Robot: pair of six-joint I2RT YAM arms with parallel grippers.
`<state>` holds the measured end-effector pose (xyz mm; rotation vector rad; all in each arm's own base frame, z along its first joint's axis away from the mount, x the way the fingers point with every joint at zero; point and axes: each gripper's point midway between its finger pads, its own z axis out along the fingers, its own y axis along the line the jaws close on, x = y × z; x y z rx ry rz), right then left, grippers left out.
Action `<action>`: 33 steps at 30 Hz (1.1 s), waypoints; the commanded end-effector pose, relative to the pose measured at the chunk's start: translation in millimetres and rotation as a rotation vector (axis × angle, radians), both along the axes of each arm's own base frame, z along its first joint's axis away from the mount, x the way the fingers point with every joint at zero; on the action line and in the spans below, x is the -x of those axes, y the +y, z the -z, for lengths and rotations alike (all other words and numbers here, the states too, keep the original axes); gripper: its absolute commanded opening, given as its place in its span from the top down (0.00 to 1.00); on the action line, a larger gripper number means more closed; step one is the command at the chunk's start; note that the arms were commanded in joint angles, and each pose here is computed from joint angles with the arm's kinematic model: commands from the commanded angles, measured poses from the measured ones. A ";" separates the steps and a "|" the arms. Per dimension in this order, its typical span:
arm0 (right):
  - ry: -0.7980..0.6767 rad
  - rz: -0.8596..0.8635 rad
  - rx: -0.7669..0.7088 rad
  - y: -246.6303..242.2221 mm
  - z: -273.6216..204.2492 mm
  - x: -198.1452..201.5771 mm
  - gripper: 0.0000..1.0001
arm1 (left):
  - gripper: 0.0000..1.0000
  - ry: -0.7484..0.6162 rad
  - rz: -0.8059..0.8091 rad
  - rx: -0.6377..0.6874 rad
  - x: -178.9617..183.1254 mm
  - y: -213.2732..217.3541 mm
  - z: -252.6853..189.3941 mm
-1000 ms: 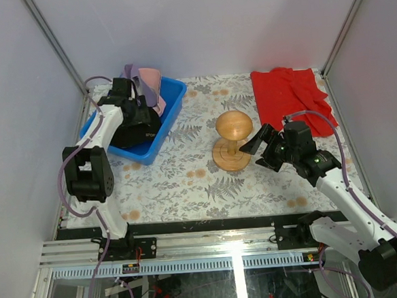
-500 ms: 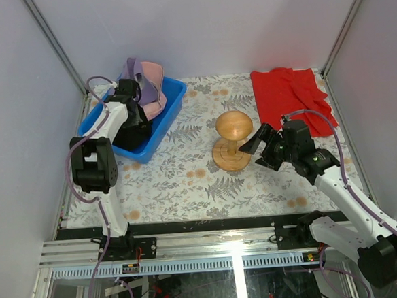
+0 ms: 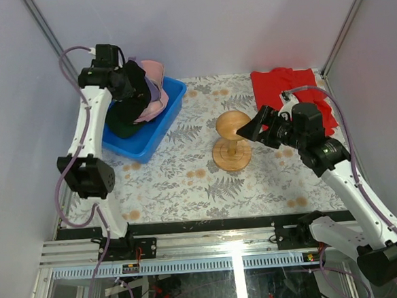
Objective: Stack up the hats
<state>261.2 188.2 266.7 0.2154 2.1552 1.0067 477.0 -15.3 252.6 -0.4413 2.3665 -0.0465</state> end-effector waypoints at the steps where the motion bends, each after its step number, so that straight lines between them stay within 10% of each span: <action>1: -0.234 -0.145 -0.041 15.0 -56.3 8.1 0.11 | 1.00 0.013 0.000 0.183 43.2 -25.0 -31.2; 11: -0.491 -0.275 -0.012 51.0 -112.6 18.1 0.14 | 1.00 0.082 0.118 0.762 73.9 -121.4 -72.1; 19: -0.593 -0.338 0.227 152.2 -105.5 24.1 0.12 | 1.00 0.114 0.157 0.953 90.1 -148.6 -107.9; 33: -0.717 -0.137 0.336 171.0 -117.4 -8.2 0.11 | 1.00 0.127 0.198 1.095 123.5 -162.5 -146.6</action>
